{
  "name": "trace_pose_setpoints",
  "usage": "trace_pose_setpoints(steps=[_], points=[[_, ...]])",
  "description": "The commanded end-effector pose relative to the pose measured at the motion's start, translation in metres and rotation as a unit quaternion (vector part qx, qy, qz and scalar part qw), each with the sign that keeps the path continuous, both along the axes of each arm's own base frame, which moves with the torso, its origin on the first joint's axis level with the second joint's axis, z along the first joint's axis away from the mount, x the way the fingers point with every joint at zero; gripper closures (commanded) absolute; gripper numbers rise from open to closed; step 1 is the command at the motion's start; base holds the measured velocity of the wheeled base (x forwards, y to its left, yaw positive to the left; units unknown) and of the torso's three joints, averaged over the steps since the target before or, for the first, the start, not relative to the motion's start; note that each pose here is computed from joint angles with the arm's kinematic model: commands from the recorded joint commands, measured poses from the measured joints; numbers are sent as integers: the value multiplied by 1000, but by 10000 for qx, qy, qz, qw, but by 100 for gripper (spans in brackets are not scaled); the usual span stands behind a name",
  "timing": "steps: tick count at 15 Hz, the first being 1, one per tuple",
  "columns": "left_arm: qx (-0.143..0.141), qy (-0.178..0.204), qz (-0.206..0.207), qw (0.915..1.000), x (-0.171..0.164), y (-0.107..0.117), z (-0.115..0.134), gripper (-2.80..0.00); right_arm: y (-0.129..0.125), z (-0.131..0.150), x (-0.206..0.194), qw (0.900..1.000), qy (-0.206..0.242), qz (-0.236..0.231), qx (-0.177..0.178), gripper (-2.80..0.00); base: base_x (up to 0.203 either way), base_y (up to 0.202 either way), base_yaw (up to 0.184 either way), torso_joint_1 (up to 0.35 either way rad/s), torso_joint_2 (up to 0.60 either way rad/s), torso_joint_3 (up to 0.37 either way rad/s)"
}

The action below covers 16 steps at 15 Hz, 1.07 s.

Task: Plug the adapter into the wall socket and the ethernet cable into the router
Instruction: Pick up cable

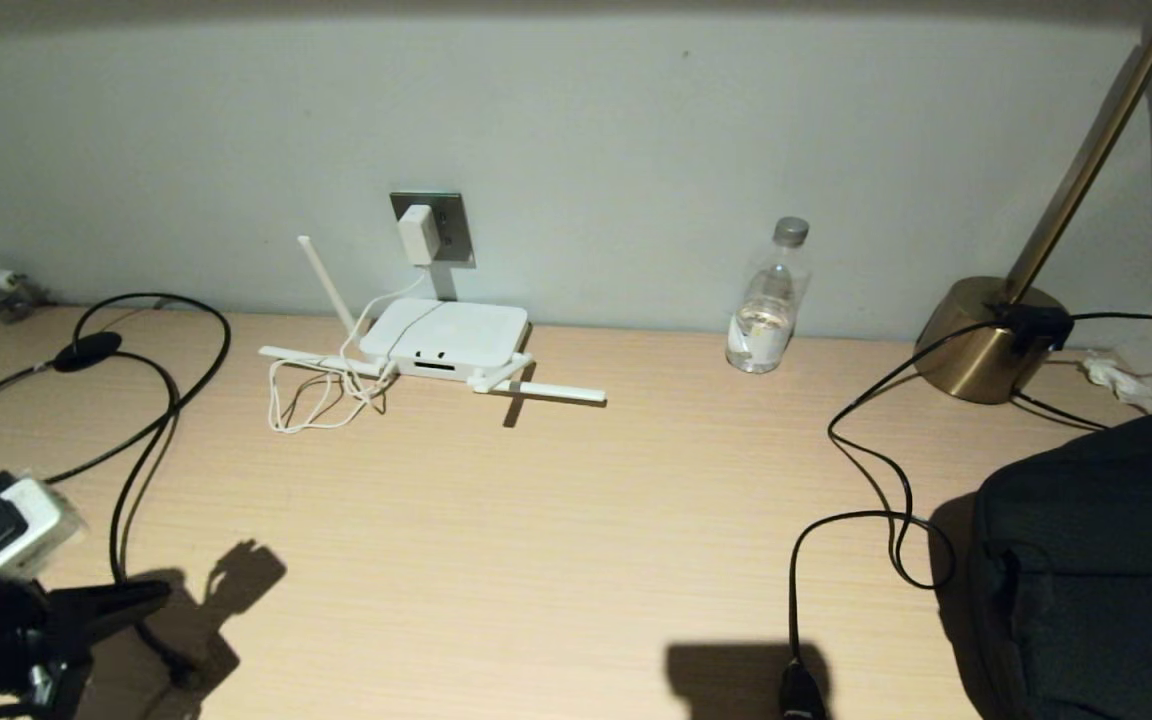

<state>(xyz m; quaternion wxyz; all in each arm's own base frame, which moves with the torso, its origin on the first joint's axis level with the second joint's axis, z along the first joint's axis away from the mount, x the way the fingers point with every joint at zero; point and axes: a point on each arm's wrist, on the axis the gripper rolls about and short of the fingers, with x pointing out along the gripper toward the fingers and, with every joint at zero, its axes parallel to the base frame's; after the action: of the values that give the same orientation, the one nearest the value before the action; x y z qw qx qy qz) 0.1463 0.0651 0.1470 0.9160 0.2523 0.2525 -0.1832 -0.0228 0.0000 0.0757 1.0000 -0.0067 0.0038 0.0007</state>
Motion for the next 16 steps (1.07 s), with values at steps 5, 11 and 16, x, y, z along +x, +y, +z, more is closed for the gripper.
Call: trace_pose_setpoints(steps=[5,11,16], points=[[232,-85,-251,9994,-46,-26,13,-280,0,0,0,10000,31,1,-2,0,0,0,0,0,0,0],[-171,388,792,9960,-67,-19,-3,-280,0,0,0,10000,38,1,-2,0,0,0,0,0,0,0],[-680,729,1556,9828,-56,7,-6,-280,0,0,0,10000,31,1,-2,0,0,0,0,0,0,0]])
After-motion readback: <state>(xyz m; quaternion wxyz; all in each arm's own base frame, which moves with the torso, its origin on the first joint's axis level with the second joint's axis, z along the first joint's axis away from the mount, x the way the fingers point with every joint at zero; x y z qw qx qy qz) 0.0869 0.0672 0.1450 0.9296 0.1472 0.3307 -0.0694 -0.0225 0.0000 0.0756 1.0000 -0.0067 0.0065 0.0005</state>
